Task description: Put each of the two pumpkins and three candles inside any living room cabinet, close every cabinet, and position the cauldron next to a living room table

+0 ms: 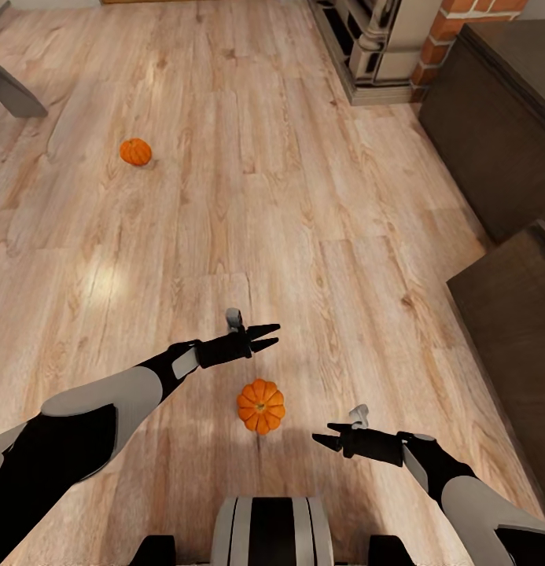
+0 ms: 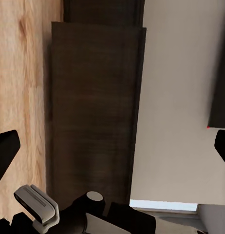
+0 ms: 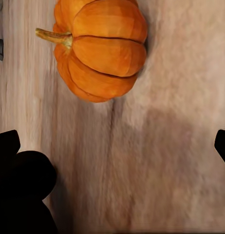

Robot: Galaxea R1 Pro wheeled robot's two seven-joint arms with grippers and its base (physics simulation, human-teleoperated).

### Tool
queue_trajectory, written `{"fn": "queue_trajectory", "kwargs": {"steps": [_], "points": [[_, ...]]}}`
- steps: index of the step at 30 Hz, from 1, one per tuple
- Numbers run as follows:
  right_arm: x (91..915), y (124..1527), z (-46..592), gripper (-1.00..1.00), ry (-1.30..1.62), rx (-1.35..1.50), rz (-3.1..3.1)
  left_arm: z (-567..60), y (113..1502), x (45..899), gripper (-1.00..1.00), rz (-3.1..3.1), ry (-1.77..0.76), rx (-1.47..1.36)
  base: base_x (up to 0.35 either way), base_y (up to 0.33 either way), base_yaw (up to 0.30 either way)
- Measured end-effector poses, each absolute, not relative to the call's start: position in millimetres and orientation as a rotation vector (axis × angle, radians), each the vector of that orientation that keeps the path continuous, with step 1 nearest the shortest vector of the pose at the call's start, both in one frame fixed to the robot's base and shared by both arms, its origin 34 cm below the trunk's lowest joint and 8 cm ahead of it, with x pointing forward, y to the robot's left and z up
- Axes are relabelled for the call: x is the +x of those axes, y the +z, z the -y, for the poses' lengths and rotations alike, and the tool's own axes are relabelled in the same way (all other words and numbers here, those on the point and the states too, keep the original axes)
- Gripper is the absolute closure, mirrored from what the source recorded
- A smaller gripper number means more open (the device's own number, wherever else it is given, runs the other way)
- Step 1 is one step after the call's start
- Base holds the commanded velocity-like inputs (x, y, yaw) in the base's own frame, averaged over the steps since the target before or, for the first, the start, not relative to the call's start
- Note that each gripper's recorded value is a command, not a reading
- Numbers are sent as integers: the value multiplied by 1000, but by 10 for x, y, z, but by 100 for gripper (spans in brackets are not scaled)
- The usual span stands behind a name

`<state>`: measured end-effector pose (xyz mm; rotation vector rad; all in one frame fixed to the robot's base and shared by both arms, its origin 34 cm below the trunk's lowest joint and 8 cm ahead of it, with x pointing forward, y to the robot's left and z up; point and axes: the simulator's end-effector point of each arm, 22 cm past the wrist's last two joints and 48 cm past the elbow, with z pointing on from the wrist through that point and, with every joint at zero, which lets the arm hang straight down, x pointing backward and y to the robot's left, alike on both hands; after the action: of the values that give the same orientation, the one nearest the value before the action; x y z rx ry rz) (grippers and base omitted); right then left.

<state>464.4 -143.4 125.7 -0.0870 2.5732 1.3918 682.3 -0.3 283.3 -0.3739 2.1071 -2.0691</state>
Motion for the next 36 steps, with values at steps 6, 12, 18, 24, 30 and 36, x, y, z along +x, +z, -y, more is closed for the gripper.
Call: {"fn": "queue_trajectory", "kwargs": {"steps": [6,12,18,24,30,36], "points": [[4553,1160,1428,-100,1403,-72,-2591,8,2680,6765,-100,-2121,-2076,-402,0,0,0],[4426,1064,1398,-100,1423,-67,-2618,13,2530,6704,-100,-2134,-2082,-429,0,0,0],[4331,974,1392,-100,1434,-48,-2635,21,2386,6637,-100,-2140,-2086,-447,0,0,0],[4338,975,1394,-100,1433,-43,-2633,102,2417,6521,-100,-2143,-2107,-366,0,0,0],[4341,973,1390,-100,1432,-41,-2633,138,2417,6467,-100,-2148,-2104,-315,0,0,0],[4327,957,1385,-100,1424,-49,-2640,142,2416,6468,-100,-2148,-2102,-315,17,0,0]]}}
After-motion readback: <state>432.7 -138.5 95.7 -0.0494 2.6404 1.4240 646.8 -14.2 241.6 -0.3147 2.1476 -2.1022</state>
